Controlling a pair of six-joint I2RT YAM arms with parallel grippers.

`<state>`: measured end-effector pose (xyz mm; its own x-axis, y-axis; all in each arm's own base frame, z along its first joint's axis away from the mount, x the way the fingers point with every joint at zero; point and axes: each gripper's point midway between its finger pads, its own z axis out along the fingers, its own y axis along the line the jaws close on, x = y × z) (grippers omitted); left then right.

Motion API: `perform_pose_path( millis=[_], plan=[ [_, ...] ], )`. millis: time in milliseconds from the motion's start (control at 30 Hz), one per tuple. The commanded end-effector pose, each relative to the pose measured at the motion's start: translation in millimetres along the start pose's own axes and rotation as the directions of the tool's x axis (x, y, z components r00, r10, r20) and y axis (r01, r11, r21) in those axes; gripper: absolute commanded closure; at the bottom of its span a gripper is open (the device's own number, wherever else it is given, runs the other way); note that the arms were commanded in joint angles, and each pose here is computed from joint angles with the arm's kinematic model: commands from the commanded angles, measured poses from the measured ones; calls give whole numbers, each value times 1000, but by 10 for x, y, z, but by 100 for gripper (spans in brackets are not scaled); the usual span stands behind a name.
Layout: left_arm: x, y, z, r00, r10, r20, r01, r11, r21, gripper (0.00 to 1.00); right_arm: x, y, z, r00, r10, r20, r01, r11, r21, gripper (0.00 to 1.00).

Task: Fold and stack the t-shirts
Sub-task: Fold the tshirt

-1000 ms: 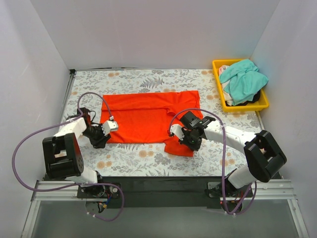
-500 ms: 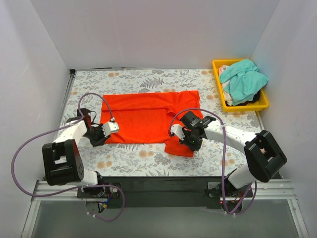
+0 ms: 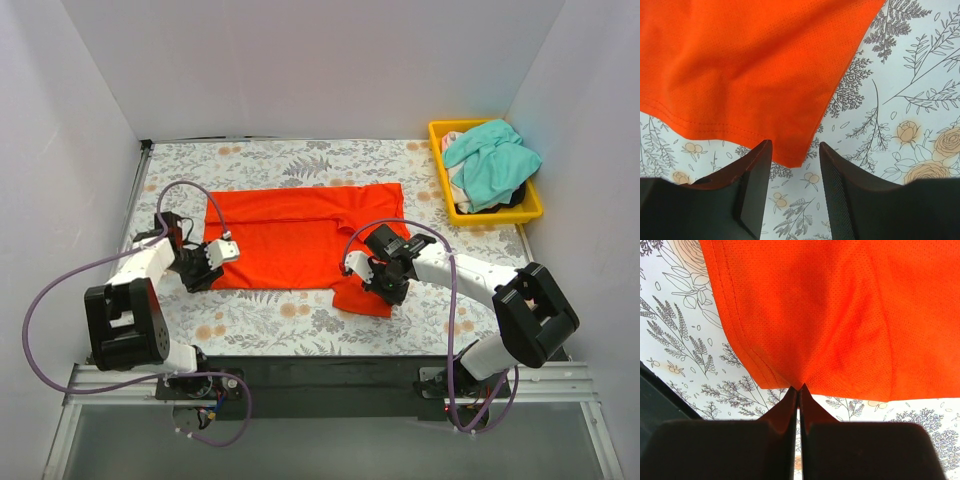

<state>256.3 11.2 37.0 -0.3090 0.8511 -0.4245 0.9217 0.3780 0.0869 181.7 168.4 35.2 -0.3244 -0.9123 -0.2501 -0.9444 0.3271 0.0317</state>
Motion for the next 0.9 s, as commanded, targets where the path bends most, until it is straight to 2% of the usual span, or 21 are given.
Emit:
perform_pose_path(
  millis=[0, 167, 267, 400, 533, 567, 733, 867],
  plan=[
    [-17, 16, 47, 999, 41, 3, -41, 999, 4, 57, -88, -11, -70, 1000, -6, 26, 7, 1000, -9, 99],
    [124, -84, 156, 998, 29, -50, -26, 999, 48, 57, -70, -4, -80, 1000, -3, 28, 4, 1000, -12, 99],
    [177, -151, 194, 997, 38, -64, -34, 997, 63, 66, -57, 35, -91, 1000, 1, 31, 0, 1000, -26, 99],
    [223, -240, 231, 996, 36, -78, -30, 996, 86, 73, -80, 75, -159, 999, 1, 51, 1, 1000, -26, 99],
    [228, -249, 230, 996, 35, -79, -29, 996, 80, 89, -60, 163, -172, 999, -11, 50, 13, 999, -40, 99],
    [225, -251, 221, 996, 34, -77, -28, 997, 78, 100, -88, 170, -201, 998, -15, 64, 18, 999, -35, 99],
    [63, -232, 76, 999, 33, -29, -31, 997, 68, 100, -198, 155, -372, 993, -22, 113, 24, 1000, -16, 99],
    [-125, -133, -109, 1000, 20, 12, -20, 998, 58, 100, -251, -50, -567, 992, -11, 125, 7, 999, 35, 99]
  ],
)
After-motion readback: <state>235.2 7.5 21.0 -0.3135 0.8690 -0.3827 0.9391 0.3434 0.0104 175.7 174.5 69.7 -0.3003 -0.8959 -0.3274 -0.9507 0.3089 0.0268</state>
